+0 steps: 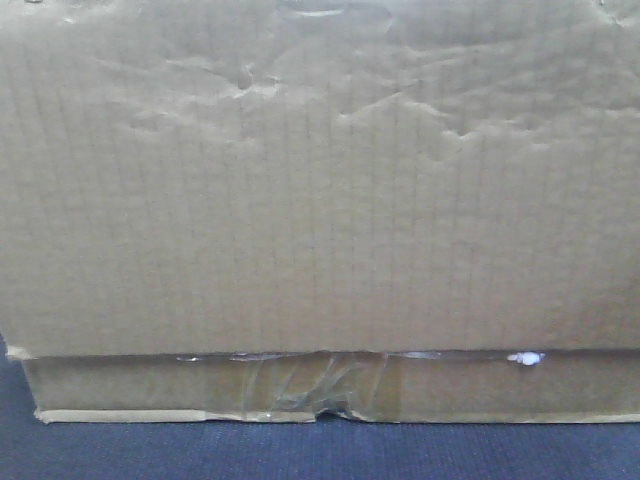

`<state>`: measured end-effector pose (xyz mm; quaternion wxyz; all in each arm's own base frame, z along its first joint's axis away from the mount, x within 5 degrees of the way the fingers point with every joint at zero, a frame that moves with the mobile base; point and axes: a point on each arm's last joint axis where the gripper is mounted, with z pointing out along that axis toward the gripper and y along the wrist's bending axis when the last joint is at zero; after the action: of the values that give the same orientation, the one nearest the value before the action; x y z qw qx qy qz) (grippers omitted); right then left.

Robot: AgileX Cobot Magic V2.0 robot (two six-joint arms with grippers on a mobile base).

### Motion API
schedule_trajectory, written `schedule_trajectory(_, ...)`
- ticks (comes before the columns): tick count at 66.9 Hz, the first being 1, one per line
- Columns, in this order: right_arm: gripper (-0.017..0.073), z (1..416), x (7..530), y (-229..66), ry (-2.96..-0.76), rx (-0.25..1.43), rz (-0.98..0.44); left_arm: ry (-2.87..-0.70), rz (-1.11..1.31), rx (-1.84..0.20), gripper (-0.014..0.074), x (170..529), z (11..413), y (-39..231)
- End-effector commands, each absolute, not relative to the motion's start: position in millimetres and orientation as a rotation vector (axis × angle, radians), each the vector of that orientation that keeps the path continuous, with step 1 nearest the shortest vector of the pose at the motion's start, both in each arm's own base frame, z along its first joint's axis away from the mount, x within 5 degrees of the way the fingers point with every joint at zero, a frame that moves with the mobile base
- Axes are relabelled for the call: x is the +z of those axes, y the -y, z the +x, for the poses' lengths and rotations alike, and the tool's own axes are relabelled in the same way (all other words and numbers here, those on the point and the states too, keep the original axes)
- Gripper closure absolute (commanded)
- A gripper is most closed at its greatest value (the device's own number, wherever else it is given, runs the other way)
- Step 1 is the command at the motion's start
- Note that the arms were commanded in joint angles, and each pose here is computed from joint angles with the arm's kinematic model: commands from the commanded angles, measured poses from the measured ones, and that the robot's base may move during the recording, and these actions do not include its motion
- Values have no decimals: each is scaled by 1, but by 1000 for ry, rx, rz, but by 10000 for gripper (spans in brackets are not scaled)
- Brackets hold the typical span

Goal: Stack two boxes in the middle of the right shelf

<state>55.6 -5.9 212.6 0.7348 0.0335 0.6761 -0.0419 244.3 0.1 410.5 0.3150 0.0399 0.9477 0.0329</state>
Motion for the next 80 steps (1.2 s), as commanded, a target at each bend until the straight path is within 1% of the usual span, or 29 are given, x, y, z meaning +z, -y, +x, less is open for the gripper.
schedule_trajectory(1, 727, 56, 215, 6, -1466, -104, 69, -2567, 140, 84, 704, 407, 265, -3)
schedule_trajectory(8, 727, 56, 215, 6, -1466, -104, 69, -2582, 127, 7, 704, 403, 288, -15)
schedule_trajectory(12, 727, 56, 215, 6, -1466, -104, 69, -2601, 77, -16, 704, 397, 298, -29)
schedule_trajectory(20, 727, 56, 215, 6, -1466, -104, 69, -2642, -22, 28, 704, 385, 305, -58)
schedule_trajectory(24, 727, 56, 215, 6, -1466, -104, 69, -2662, -46, 57, 704, 380, 307, -68)
schedule_trajectory(31, 727, 56, 215, 6, -1466, -104, 69, -2689, -47, 116, 704, 373, 311, -75)
schedule_trajectory(36, 727, 56, 215, 6, -1466, -104, 69, -2698, -32, 150, 698, 372, 312, -75)
schedule_trajectory(39, 727, 56, 215, 6, -1466, -104, 69, -2698, -30, 153, 666, 372, 312, -75)
schedule_trajectory(42, 727, 56, 215, 6, -1466, -104, 69, -2697, -31, 147, 611, 372, 312, -74)
schedule_trajectory(49, 727, 56, 215, 6, -1466, -104, 69, -2696, -33, 135, 394, 372, 312, -74)
schedule_trajectory(51, 727, 56, 215, 6, -1466, -104, 69, -2696, -33, 135, 317, 372, 312, -74)
schedule_trajectory(57, 727, 56, 215, 6, -1466, -104, 69, -2695, -37, 102, 174, 371, 313, -72)
schedule_trajectory(60, 727, 56, 215, 6, -1466, -104, 69, -2694, -40, 79, 154, 370, 314, -71)
schedule_trajectory(65, 727, 56, 215, 6, -1466, -104, 69, -2712, -43, 57, 153, 364, 318, -70)
schedule_trajectory(73, 727, 56, 215, 6, -1466, -104, 69, -2768, -33, 116, 180, 348, 327, -77)
schedule_trajectory(80, 727, 56, 215, 6, -1466, -104, 69, -2808, -38, 82, 195, 333, 337, -78)
